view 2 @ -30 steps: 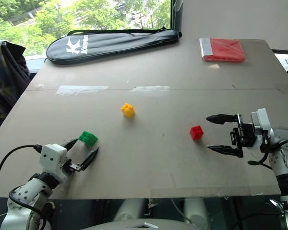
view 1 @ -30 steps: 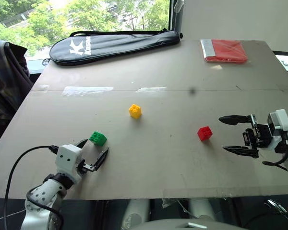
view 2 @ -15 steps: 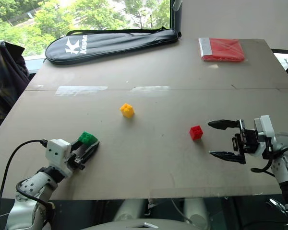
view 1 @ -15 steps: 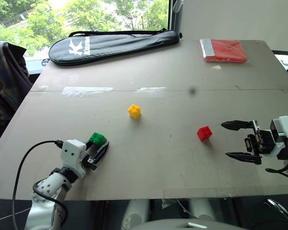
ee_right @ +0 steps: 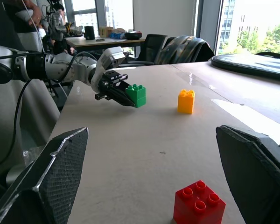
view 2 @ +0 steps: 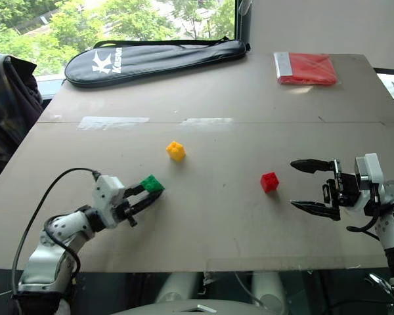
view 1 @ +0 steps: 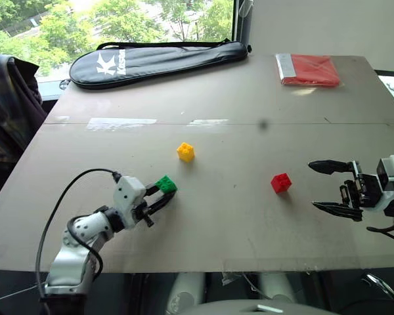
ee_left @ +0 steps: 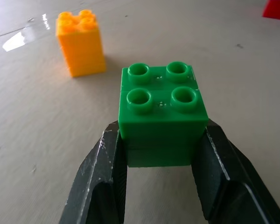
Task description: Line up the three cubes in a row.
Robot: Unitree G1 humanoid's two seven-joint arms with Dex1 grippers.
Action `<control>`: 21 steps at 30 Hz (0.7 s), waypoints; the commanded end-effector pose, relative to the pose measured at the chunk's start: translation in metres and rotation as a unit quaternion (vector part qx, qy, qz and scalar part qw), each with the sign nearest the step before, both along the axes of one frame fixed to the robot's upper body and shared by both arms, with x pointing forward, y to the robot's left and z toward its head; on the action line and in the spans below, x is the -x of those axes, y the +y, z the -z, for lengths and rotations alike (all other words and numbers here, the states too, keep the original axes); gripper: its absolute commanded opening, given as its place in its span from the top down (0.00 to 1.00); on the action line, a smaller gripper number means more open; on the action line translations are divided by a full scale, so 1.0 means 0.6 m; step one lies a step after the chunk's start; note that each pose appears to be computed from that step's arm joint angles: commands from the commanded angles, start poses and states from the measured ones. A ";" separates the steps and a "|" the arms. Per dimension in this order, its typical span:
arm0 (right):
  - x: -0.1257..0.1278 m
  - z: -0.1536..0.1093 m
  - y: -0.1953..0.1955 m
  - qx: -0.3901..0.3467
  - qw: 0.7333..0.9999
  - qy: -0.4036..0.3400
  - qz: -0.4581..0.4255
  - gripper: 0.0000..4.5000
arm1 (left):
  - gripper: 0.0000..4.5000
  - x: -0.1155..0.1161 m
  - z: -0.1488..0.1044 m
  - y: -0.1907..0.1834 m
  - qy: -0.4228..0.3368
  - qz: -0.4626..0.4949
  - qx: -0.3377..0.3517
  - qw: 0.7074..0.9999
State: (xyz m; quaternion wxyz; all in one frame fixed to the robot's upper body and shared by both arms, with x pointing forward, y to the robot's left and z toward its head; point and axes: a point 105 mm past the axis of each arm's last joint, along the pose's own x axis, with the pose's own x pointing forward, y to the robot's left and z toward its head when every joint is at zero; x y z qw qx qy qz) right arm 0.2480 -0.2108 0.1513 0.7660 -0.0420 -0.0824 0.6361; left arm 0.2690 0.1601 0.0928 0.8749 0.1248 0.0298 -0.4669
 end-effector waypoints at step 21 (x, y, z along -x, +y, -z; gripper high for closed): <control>0.056 0.026 -0.049 0.022 0.988 0.012 0.154 0.00 | 0.71 -0.058 0.017 -0.218 -0.016 0.245 -0.058 0.968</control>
